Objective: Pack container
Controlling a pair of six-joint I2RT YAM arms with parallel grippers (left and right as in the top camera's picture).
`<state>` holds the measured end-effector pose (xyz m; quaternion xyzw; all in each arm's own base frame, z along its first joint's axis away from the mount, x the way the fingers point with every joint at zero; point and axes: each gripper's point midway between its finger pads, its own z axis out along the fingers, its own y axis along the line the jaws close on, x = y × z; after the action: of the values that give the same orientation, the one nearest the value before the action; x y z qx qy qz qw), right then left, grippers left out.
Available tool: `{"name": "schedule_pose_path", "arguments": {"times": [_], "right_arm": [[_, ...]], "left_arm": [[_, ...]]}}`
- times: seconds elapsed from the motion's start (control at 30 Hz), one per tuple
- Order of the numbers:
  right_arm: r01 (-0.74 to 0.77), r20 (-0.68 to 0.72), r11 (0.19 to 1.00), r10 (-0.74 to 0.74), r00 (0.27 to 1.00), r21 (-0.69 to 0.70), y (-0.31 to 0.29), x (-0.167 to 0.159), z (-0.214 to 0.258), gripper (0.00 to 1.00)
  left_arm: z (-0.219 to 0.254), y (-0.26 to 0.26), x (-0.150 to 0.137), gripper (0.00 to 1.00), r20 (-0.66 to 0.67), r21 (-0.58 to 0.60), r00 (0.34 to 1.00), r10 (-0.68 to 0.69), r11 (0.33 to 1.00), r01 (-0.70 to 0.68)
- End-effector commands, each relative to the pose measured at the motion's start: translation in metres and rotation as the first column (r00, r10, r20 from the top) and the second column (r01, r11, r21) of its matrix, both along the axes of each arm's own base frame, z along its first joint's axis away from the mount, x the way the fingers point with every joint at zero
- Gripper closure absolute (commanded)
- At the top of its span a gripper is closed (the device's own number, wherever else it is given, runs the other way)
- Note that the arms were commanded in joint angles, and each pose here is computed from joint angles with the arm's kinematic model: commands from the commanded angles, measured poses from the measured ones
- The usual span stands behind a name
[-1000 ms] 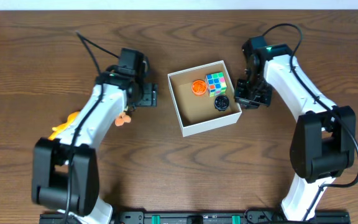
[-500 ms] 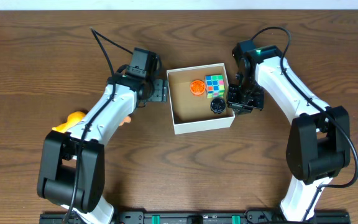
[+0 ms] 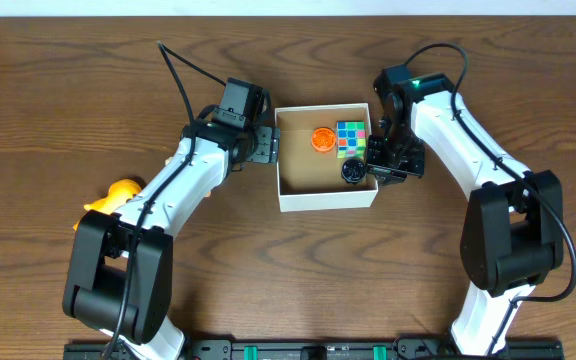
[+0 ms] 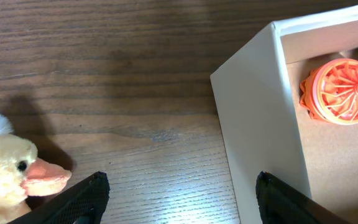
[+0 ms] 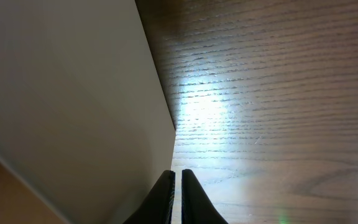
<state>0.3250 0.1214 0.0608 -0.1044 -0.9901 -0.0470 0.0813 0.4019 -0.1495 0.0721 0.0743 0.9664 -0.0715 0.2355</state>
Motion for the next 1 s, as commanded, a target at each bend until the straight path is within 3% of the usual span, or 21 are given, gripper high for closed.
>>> {"name": "schedule_pose_path", "arguments": {"times": [0.0,0.27,0.43,0.53,0.7,0.87,0.93,0.97], "right_arm": [[-0.021,-0.007,1.0,0.021,1.0,0.012,0.005,-0.002,-0.002,0.92],[-0.01,0.034,0.998,0.012,0.999,-0.058,-0.012,0.008,-0.004,0.91],[0.052,0.105,0.991,-0.039,0.994,-0.125,-0.045,0.029,-0.003,0.91],[0.09,0.133,0.986,-0.071,0.989,-0.143,-0.065,0.038,0.002,0.88],[0.056,0.241,0.986,-0.017,0.97,-0.156,-0.087,0.052,0.03,0.64],[0.101,0.419,0.977,-0.013,0.908,-0.188,-0.099,0.059,0.088,0.58],[0.113,0.483,0.979,-0.016,0.876,-0.172,-0.098,0.058,0.111,0.51],[0.118,0.512,0.979,-0.018,0.859,-0.164,-0.099,0.057,0.123,0.48]], "left_arm": [[0.012,-0.004,0.006,0.22,0.035,-0.004,0.999,-0.001,1.0,0.002],[0.061,0.05,0.008,0.21,0.143,0.093,0.982,0.126,0.986,-0.14],[0.107,0.094,-0.012,0.21,0.192,0.084,0.957,0.219,0.968,-0.238],[0.133,0.125,-0.03,0.12,0.221,0.069,0.932,0.287,0.949,-0.308],[0.145,0.159,-0.056,0.12,0.2,0.083,0.912,0.358,0.921,-0.38],[0.121,0.154,-0.062,0.08,0.097,0.14,0.976,0.195,0.968,-0.207],[0.11,0.157,-0.058,0.0,0.068,0.173,0.985,0.158,0.971,-0.168],[0.103,0.159,-0.056,0.02,0.049,0.181,0.988,0.146,0.972,-0.153]]}}
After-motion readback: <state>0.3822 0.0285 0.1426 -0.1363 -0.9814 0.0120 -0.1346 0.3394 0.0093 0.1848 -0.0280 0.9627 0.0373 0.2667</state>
